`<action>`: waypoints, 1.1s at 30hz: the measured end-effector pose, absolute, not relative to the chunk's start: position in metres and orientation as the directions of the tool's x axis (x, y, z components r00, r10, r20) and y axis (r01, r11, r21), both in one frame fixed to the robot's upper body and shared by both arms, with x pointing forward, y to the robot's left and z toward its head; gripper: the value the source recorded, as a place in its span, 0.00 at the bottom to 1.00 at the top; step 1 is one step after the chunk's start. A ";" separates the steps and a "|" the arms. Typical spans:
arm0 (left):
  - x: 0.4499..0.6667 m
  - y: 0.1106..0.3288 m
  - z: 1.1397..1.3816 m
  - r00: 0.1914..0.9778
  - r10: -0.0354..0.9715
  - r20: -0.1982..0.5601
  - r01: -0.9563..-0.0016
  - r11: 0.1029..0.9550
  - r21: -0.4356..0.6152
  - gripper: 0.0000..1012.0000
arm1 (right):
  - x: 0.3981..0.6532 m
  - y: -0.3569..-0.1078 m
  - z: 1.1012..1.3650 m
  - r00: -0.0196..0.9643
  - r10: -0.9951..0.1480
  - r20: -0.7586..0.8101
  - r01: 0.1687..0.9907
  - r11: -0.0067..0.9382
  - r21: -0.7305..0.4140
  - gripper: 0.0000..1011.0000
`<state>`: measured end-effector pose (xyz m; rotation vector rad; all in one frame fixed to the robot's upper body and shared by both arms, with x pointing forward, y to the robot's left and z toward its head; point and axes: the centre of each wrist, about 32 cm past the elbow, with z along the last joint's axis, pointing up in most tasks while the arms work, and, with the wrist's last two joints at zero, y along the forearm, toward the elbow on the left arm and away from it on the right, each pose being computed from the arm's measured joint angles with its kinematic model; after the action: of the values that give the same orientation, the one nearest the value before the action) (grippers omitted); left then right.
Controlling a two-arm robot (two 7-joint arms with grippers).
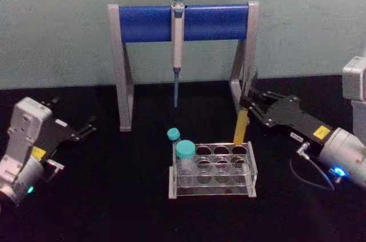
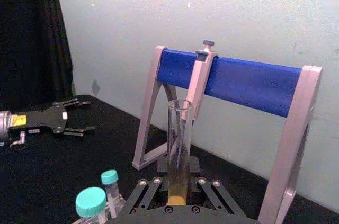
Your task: Pick up the test tube from the test tube rack, shake it, then place it back into the test tube rack.
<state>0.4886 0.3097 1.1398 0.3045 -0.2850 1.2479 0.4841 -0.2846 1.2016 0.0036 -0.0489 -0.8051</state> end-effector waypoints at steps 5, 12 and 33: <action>0.489 0.310 1.140 0.292 0.880 0.374 -0.955 0.287 0.070 1.00 | 0.478 -0.289 1.202 0.691 -0.722 0.048 0.722 0.692 0.019 0.21; 0.489 0.310 1.140 0.292 0.880 0.374 -0.955 0.287 0.070 1.00 | 0.467 -0.292 1.202 0.710 -0.702 0.049 0.702 0.712 0.015 0.21; 0.489 0.310 1.140 0.292 0.880 0.374 -0.955 0.287 0.070 1.00 | 0.469 -0.268 1.201 0.792 -0.610 0.032 0.609 0.793 0.024 0.21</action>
<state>0.4886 0.3097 1.1398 0.3045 -0.2850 1.2480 0.4688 -0.2677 1.2008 0.0128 -0.0385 -0.6557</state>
